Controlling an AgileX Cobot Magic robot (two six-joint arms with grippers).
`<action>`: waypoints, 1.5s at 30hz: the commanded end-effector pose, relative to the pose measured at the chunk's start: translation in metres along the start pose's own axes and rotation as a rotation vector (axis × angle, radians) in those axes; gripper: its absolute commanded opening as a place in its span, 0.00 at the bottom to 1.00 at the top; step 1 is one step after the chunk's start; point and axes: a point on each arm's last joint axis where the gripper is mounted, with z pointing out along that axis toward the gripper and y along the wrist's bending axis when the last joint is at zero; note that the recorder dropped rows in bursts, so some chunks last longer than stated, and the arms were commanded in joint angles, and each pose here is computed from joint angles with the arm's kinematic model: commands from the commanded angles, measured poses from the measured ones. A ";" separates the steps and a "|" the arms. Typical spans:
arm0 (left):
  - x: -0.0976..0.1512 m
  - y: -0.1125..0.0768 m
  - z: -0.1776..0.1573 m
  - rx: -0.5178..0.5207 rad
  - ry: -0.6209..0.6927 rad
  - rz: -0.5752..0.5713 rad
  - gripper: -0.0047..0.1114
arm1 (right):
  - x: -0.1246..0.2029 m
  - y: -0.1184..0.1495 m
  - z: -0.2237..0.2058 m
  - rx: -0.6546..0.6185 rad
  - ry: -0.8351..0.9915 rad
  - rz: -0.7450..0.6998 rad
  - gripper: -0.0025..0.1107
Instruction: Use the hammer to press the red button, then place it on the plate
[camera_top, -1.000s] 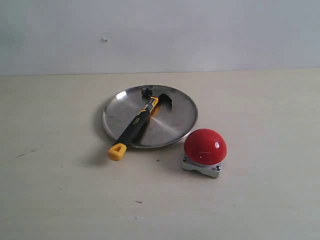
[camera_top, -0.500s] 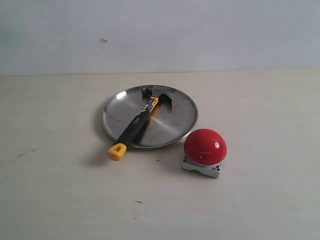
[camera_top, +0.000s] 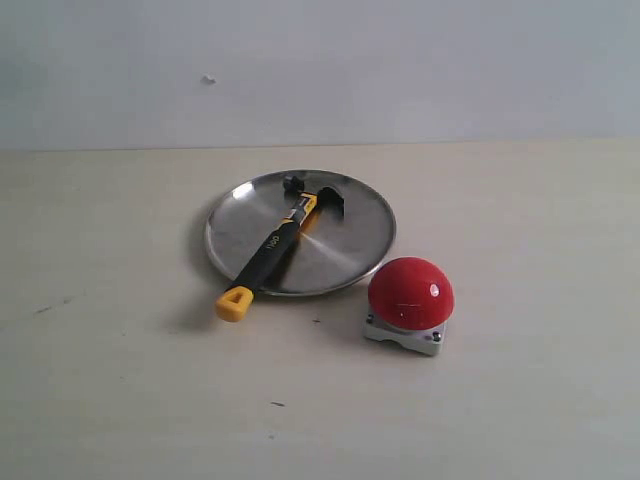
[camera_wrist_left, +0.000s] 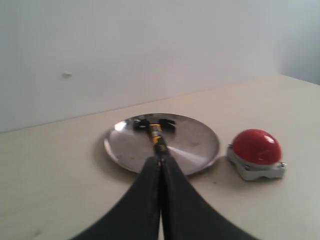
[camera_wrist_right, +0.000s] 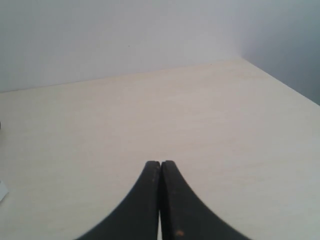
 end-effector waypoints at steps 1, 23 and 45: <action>0.000 0.016 -0.007 -0.228 -0.037 -0.044 0.04 | 0.001 0.000 0.000 0.007 -0.008 0.001 0.02; -0.007 0.024 -0.021 -0.436 -0.169 -0.075 0.04 | 0.003 -0.001 0.000 0.009 0.014 0.001 0.02; 0.031 0.028 -0.021 -0.577 0.096 -0.074 0.04 | 0.003 -0.001 0.000 0.007 0.014 0.000 0.02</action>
